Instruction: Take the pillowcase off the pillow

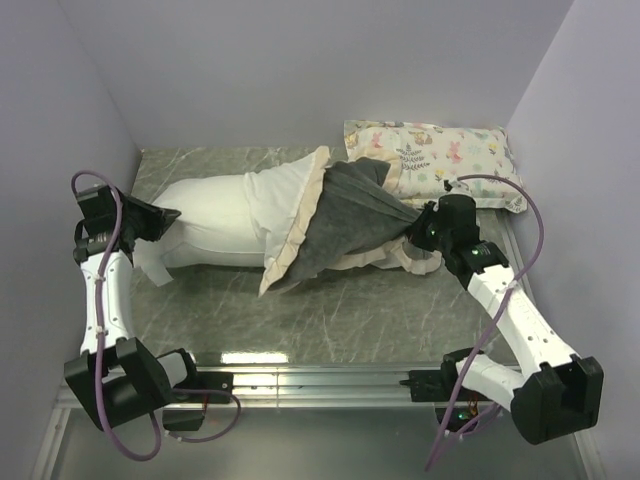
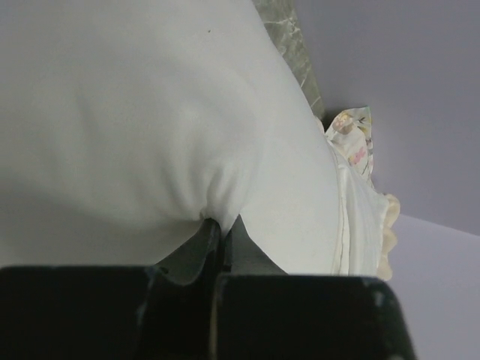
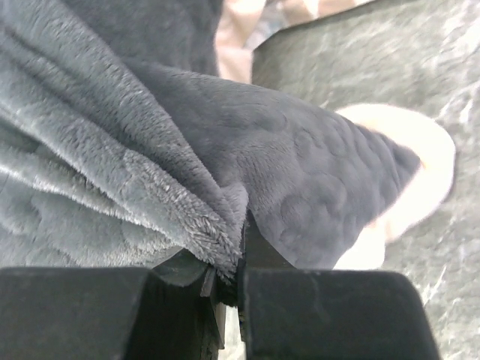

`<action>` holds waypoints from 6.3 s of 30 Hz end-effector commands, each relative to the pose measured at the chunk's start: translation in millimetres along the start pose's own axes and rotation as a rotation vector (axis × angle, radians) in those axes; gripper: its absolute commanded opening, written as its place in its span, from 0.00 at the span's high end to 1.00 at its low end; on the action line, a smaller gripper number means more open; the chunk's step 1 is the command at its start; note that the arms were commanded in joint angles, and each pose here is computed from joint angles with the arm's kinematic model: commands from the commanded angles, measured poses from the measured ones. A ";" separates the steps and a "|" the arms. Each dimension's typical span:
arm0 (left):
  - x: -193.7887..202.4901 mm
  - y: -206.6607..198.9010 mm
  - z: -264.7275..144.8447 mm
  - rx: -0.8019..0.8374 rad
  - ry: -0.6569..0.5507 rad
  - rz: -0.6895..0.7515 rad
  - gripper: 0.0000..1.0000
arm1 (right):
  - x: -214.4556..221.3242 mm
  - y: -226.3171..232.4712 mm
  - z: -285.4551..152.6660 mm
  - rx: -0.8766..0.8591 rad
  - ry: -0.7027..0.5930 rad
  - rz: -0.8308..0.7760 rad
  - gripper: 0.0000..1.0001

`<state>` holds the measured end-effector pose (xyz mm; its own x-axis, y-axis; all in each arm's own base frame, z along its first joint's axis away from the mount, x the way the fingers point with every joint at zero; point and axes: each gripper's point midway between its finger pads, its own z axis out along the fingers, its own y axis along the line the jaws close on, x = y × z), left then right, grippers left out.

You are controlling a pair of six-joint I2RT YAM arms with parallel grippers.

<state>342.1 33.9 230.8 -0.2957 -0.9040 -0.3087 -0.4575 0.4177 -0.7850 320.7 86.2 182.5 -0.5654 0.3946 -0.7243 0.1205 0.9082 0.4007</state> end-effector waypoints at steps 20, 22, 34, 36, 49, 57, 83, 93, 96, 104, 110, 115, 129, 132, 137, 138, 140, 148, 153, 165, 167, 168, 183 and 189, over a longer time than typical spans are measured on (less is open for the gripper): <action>5.9 -30.7 -59.5 0.148 -0.248 0.319 0.38 | -64.4 146.6 -18.0 -0.302 -0.154 -0.305 0.20; 11.5 -47.5 -67.1 0.175 -0.246 0.337 0.35 | -64.9 167.7 -5.3 -0.373 -0.132 -0.353 0.20; 46.9 -90.5 37.3 0.020 -0.163 0.262 0.25 | -12.7 205.7 96.2 -0.354 0.084 -0.429 0.24; 48.3 -81.8 52.4 0.001 -0.169 0.210 0.19 | 0.2 195.6 106.5 -0.314 0.119 -0.424 0.39; 74.2 9.9 114.5 -0.196 -0.075 0.094 0.41 | -9.8 163.5 98.3 -0.185 0.080 -0.361 1.00; 75.8 26.7 121.4 -0.227 -0.055 0.114 1.00 | -54.1 134.8 82.8 -0.082 -0.006 -0.276 1.00; 40.4 31.5 69.1 -0.127 -0.082 0.189 0.87 | -150.3 41.4 10.9 -0.043 -0.195 -0.022 1.00; 82.1 -43.6 12.5 -0.035 -0.079 0.428 0.09 | -89.4 79.1 18.7 -0.095 -0.091 -0.186 0.39; 102.0 -38.3 3.3 -0.058 -0.072 0.415 0.07 | -86.8 82.3 11.3 -0.084 -0.104 -0.227 0.28; 169.0 -30.2 34.1 -0.017 0.087 0.380 0.01 | -53.2 88.1 16.6 -0.133 -0.047 -0.277 0.22; 202.8 2.1 91.7 -0.102 0.206 0.429 0.03 | -26.3 99.8 7.0 -0.161 -0.027 -0.307 0.21; 208.7 13.6 103.4 -0.109 0.213 0.414 0.82 | -1.2 109.9 -16.1 -0.225 -0.026 -0.311 0.19; 184.6 -31.1 75.6 -0.009 0.123 0.420 1.00 | 92.5 111.2 18.4 -0.067 0.112 -0.402 0.27; 158.4 -50.0 58.9 0.013 0.042 0.416 1.00 | 78.2 91.1 10.8 0.005 0.059 -0.397 0.81; 86.9 -86.7 25.1 0.085 -0.100 0.354 1.00 | 35.6 63.4 -4.0 0.052 -0.024 -0.336 1.00; 78.3 -88.3 19.6 0.089 -0.106 0.357 1.00 | 33.1 60.3 -3.5 0.044 -0.018 -0.323 1.00; 48.8 -99.6 4.5 0.116 -0.165 0.330 1.00 | 23.4 46.2 -2.5 0.069 -0.025 -0.296 1.00; 20.5 -108.0 -11.6 0.133 -0.217 0.305 0.99 | -24.5 1.0 -3.4 0.173 -0.091 -0.184 1.00; 5.0 -103.0 -13.3 0.101 -0.257 0.290 1.00 | -49.4 -16.1 -8.1 0.201 -0.131 -0.114 1.00; 14.5 -73.8 2.8 0.084 -0.229 0.247 0.99 | -86.3 -12.3 -19.6 0.081 -0.157 -0.019 0.95; 26.2 -61.2 10.8 0.072 -0.203 0.218 0.99 | -81.9 6.7 -24.4 0.034 -0.148 -0.049 0.76; 31.2 -59.2 13.5 0.074 -0.192 0.213 0.99 | -73.5 35.9 -30.4 -0.025 -0.137 -0.106 0.53; 72.8 -57.7 31.5 0.076 -0.147 0.214 0.99 | 113.8 186.3 -75.7 -0.266 0.037 -0.464 0.14; 71.5 -66.1 28.2 0.092 -0.147 0.232 0.99 | 194.3 207.7 -63.2 -0.206 0.099 -0.622 0.10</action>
<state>360.9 -51.5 204.9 -0.3162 -0.7770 -0.5443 -0.4162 0.6292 -0.6564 181.9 327.6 157.9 -0.5822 -0.2501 -0.7737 -0.4675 0.8814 0.0669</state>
